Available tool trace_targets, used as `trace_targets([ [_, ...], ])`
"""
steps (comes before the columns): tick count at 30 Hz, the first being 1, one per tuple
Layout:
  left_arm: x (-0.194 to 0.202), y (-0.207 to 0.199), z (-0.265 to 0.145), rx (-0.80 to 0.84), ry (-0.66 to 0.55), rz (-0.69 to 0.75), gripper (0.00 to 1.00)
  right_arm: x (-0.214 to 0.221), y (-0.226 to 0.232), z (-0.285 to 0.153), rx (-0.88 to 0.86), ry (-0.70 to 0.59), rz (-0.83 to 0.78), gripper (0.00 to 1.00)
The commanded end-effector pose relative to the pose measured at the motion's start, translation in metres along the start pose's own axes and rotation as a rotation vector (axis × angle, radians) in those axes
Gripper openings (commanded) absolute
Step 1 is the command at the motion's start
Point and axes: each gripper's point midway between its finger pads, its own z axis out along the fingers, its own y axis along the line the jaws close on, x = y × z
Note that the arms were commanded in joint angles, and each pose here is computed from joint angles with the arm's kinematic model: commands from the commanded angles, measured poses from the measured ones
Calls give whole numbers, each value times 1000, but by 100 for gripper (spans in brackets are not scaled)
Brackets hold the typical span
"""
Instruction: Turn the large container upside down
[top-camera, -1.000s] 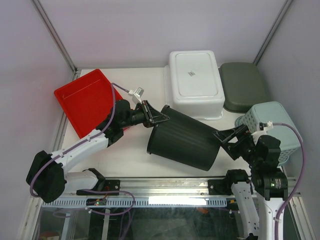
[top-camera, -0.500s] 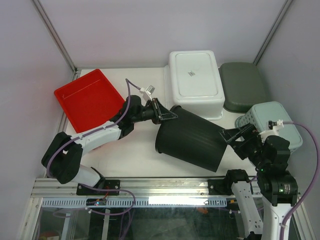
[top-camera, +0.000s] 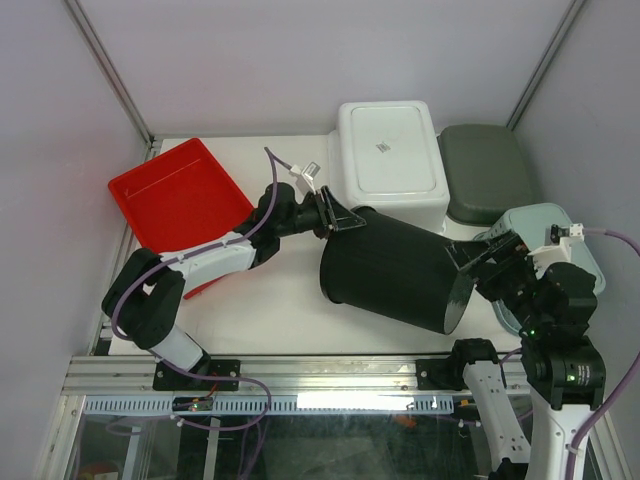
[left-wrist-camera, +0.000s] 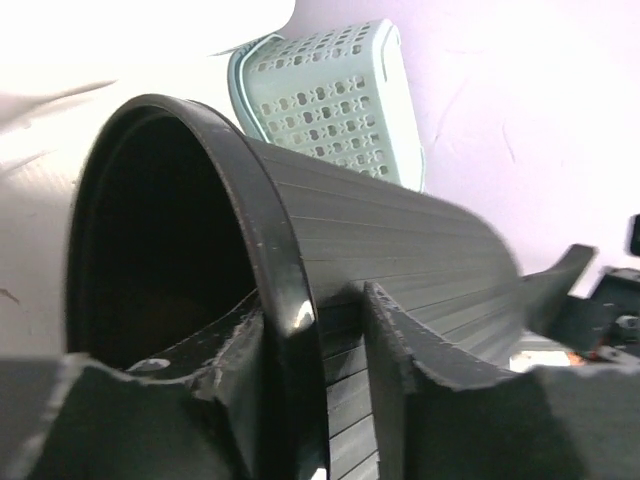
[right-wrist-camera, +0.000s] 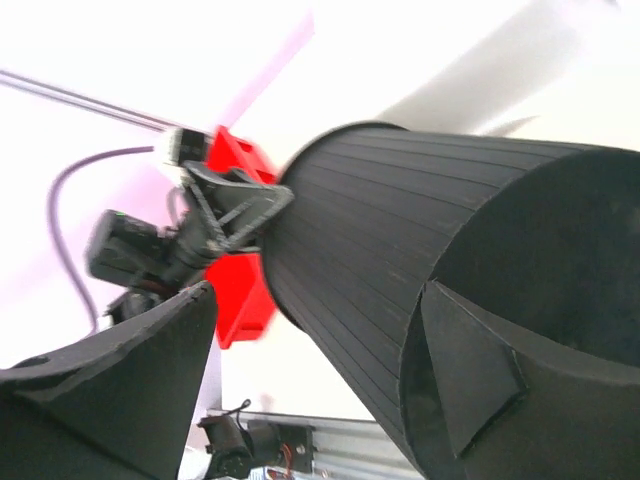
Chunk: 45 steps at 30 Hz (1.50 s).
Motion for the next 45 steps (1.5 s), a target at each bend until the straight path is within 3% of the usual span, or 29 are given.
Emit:
trace_targets([
  [1, 83, 21, 10, -47, 245, 61, 42, -21, 92, -21, -386, -3, -39, 85],
  [9, 84, 41, 2, -127, 219, 82, 65, -14, 90, -10, -409, 37, 6, 85],
  [18, 86, 63, -6, -215, 202, 111, 73, 9, 70, 14, -394, 137, 28, 84],
  [26, 56, 62, -15, -349, 141, 270, 87, 14, 58, 23, -345, 163, -31, 84],
  [33, 34, 22, -51, -381, 71, 355, 91, -22, 11, 17, 30, 85, -306, 87],
  [36, 28, 17, -78, -439, 43, 401, 95, -31, -16, 18, 186, 69, -335, 87],
  [40, 60, 6, -99, -327, 177, 469, 95, -15, -38, 25, 242, 125, -298, 84],
  [45, 108, -6, -120, -199, 362, 434, 94, 5, -41, 27, 198, 186, -271, 76],
])
